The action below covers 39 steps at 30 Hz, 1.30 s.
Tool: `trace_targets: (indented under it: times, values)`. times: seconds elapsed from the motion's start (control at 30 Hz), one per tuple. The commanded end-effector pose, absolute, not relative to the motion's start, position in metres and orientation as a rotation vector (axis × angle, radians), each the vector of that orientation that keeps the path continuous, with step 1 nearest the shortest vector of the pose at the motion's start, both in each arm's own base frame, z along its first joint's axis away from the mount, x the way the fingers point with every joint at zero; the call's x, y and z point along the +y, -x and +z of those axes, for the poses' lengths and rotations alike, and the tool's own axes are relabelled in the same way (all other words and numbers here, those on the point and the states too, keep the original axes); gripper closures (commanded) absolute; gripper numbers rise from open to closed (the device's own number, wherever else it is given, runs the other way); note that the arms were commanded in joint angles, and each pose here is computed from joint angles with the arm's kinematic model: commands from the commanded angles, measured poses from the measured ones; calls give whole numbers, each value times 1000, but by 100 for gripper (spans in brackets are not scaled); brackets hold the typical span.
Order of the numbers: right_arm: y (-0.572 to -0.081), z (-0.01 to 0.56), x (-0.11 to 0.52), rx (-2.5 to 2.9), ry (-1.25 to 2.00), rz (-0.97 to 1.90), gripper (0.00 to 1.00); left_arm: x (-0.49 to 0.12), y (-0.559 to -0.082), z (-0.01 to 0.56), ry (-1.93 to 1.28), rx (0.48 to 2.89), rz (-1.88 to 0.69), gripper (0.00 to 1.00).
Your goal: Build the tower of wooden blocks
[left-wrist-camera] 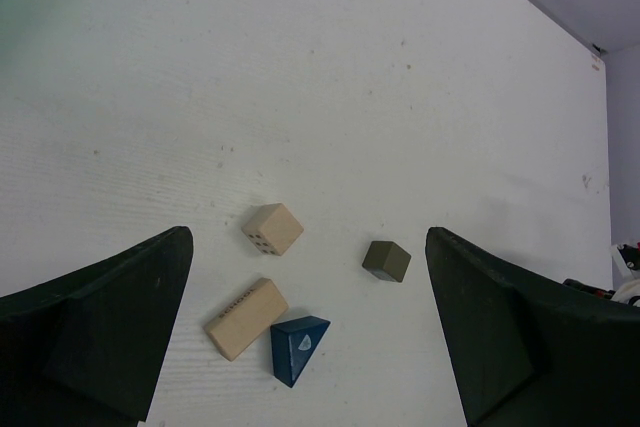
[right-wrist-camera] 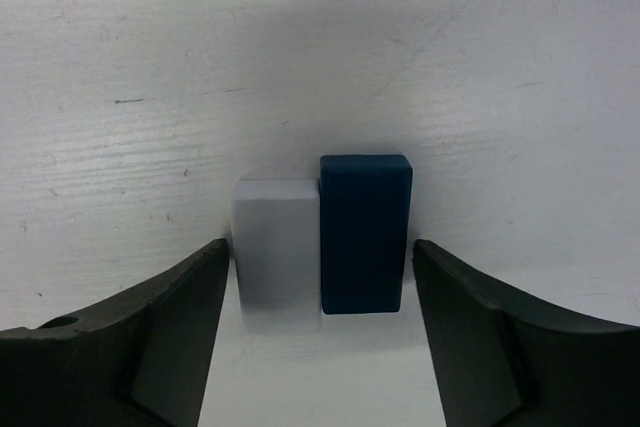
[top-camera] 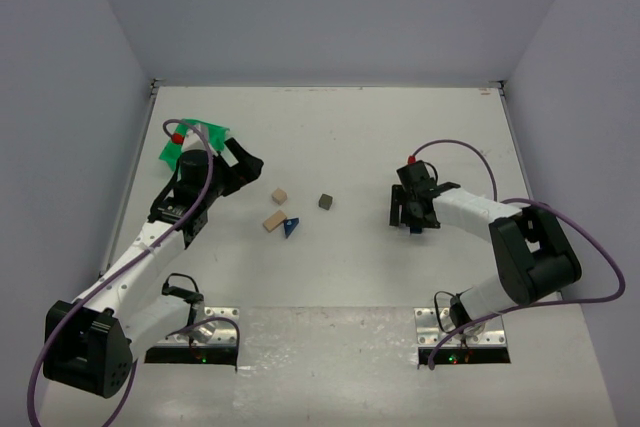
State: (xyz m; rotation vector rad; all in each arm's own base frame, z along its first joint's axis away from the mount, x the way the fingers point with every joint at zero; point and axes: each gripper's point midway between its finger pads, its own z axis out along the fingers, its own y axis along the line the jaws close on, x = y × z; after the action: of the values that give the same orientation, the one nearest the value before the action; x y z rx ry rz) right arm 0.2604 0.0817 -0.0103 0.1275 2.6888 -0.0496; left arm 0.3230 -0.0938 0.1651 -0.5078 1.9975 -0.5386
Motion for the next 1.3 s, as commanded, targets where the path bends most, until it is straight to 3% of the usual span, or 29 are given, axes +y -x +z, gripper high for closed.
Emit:
trace_targets:
  times: [0.0, 0.17, 0.23, 0.67, 1.27]
  values:
    - [-268, 2, 84, 2647, -147, -44, 24, -100, -328, 178, 470, 1950, -560, 0]
    - [-265, 13, 91, 2624, -118, 33, 3, -100, -327, 178, 467, 1950, -563, 0]
    - [-257, 15, 92, 2625, -114, 62, 2, -100, -327, 179, 466, 1946, -566, 0]
    - [-198, -1, 63, 2677, -192, -5, 1, -102, -324, 182, 458, 1938, -579, 0]
    - [-207, -7, 63, 2694, -262, -56, 1, -101, -323, 184, 458, 1929, -576, 0]
